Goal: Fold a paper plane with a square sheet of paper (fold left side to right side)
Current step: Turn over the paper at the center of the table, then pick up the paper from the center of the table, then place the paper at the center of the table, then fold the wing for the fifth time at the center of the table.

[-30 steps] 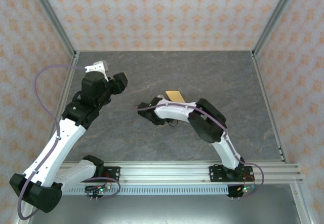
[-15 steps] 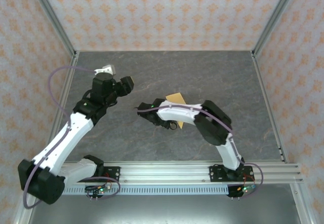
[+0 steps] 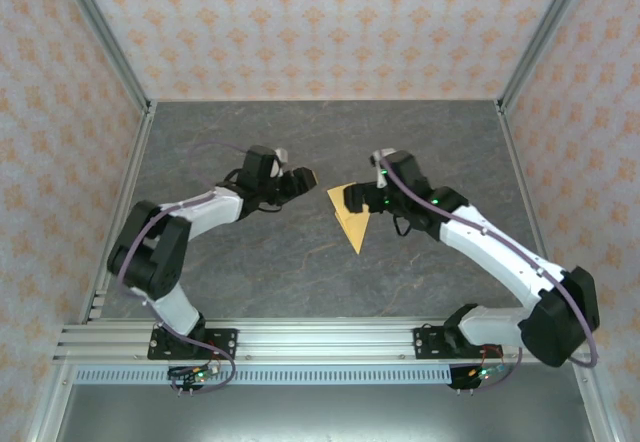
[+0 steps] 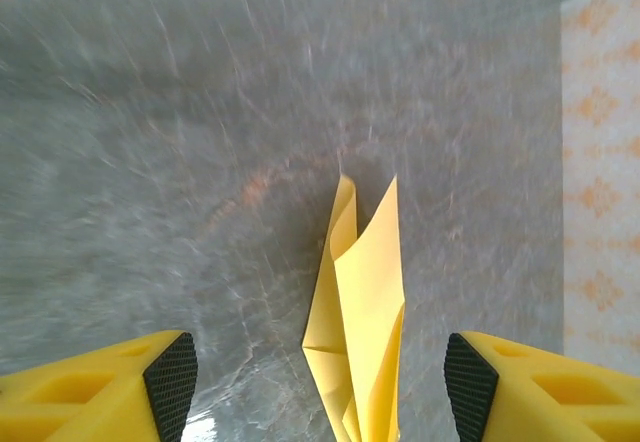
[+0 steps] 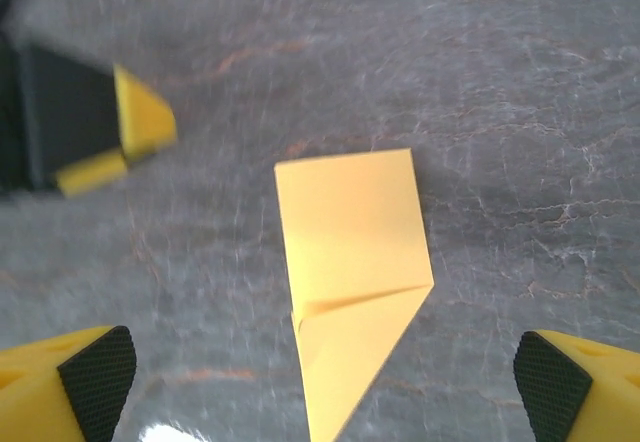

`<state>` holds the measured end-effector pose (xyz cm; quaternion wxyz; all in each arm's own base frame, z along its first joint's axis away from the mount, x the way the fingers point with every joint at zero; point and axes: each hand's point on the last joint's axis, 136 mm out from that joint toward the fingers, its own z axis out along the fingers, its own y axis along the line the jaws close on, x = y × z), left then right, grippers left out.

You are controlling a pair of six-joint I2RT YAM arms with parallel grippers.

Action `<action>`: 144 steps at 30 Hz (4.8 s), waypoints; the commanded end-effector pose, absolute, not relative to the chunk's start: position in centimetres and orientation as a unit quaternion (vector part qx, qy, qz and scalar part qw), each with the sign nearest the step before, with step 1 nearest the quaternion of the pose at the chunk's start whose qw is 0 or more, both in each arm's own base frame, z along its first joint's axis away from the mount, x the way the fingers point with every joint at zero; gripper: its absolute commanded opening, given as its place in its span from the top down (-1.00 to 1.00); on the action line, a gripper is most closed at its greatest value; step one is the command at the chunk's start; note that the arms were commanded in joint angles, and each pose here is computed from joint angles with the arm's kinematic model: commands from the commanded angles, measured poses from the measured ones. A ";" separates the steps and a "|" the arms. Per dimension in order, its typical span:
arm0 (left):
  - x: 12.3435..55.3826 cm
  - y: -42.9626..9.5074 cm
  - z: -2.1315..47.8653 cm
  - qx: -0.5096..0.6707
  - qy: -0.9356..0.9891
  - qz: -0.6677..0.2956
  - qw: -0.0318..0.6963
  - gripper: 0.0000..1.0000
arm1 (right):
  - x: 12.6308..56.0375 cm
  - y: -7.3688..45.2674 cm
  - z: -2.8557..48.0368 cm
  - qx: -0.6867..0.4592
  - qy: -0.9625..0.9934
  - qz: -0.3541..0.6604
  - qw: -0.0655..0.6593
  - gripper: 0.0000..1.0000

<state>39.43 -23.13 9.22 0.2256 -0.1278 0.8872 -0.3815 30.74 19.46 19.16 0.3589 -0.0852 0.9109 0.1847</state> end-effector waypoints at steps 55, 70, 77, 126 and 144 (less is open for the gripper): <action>36.1 -25.5 16.2 0.094 0.811 -0.525 0.242 1.00 | 35.7 25.6 15.1 -0.109 0.766 0.592 0.225 -0.45; 36.3 -25.4 15.9 0.089 0.814 -0.520 0.244 1.00 | 34.9 26.7 14.0 -0.109 0.765 0.601 0.205 0.03; 36.5 -25.4 15.1 0.081 0.821 -0.514 0.237 1.00 | 34.5 26.4 13.8 -0.111 0.776 0.586 0.204 0.36; 26.6 -31.5 6.6 0.224 0.949 -0.090 0.201 -0.25 | 33.4 24.7 7.7 0.092 0.916 0.389 0.030 0.92; 27.1 -31.5 4.3 0.216 0.958 -0.029 0.184 0.37 | 33.1 24.5 6.4 0.089 0.925 0.368 0.020 0.92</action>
